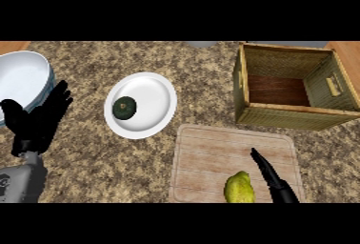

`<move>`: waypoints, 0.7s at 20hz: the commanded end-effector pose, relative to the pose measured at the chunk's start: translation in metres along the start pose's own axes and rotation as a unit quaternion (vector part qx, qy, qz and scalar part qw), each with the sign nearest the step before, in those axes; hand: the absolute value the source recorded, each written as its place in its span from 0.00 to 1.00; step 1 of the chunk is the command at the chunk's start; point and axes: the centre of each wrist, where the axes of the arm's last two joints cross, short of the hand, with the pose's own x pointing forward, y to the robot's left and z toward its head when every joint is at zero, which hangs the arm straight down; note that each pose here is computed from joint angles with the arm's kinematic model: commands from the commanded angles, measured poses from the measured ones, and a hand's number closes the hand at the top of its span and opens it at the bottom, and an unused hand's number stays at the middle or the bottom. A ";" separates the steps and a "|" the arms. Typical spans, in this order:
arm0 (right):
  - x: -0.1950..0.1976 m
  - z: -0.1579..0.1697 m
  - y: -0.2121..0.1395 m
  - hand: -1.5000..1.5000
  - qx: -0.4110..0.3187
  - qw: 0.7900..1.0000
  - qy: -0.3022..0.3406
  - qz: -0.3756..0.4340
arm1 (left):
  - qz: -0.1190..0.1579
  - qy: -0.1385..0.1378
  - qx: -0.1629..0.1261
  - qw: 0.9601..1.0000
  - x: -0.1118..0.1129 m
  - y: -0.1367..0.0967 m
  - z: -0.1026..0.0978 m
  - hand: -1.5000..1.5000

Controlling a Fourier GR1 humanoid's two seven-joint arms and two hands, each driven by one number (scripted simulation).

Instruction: Pick the pear from the cutting board and place it in the basket

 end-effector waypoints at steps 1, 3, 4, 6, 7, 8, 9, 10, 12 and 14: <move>0.010 -0.005 0.003 1.00 0.040 0.997 -0.010 0.067 | 0.004 -0.002 0.003 1.000 -0.015 0.011 0.006 0.50; 0.000 -0.014 0.026 1.00 0.034 0.998 -0.012 0.060 | 0.000 0.000 0.002 1.000 0.006 0.010 -0.004 0.50; 0.008 -0.018 0.024 1.00 0.027 0.998 -0.004 0.060 | 0.006 0.000 0.008 1.000 0.000 0.007 0.012 0.50; 0.014 -0.012 0.018 1.00 0.019 0.998 -0.005 0.054 | -0.002 -0.004 -0.002 1.000 -0.007 -0.003 0.020 0.50; 0.012 -0.006 0.043 1.00 0.023 0.998 0.001 0.058 | 0.000 -0.002 0.001 1.000 0.001 -0.009 0.014 0.50; 0.002 -0.014 0.024 1.00 0.025 0.998 -0.005 0.056 | -0.002 -0.005 0.002 1.000 0.004 -0.002 0.000 0.50; 0.015 -0.016 0.051 1.00 0.035 0.998 -0.007 0.057 | 0.006 0.002 -0.003 1.000 -0.013 -0.018 -0.012 0.50; -0.008 -0.017 0.032 1.00 0.036 0.997 -0.019 0.063 | 0.004 0.001 0.000 1.000 0.003 -0.001 -0.006 0.50; 0.024 -0.007 0.053 1.00 0.063 0.989 -0.011 0.131 | -0.005 0.004 0.003 1.000 0.002 0.000 -0.005 0.50; 0.035 -0.004 0.075 1.00 0.118 0.967 -0.015 0.227 | -0.004 0.002 0.001 1.000 0.002 -0.003 -0.004 0.50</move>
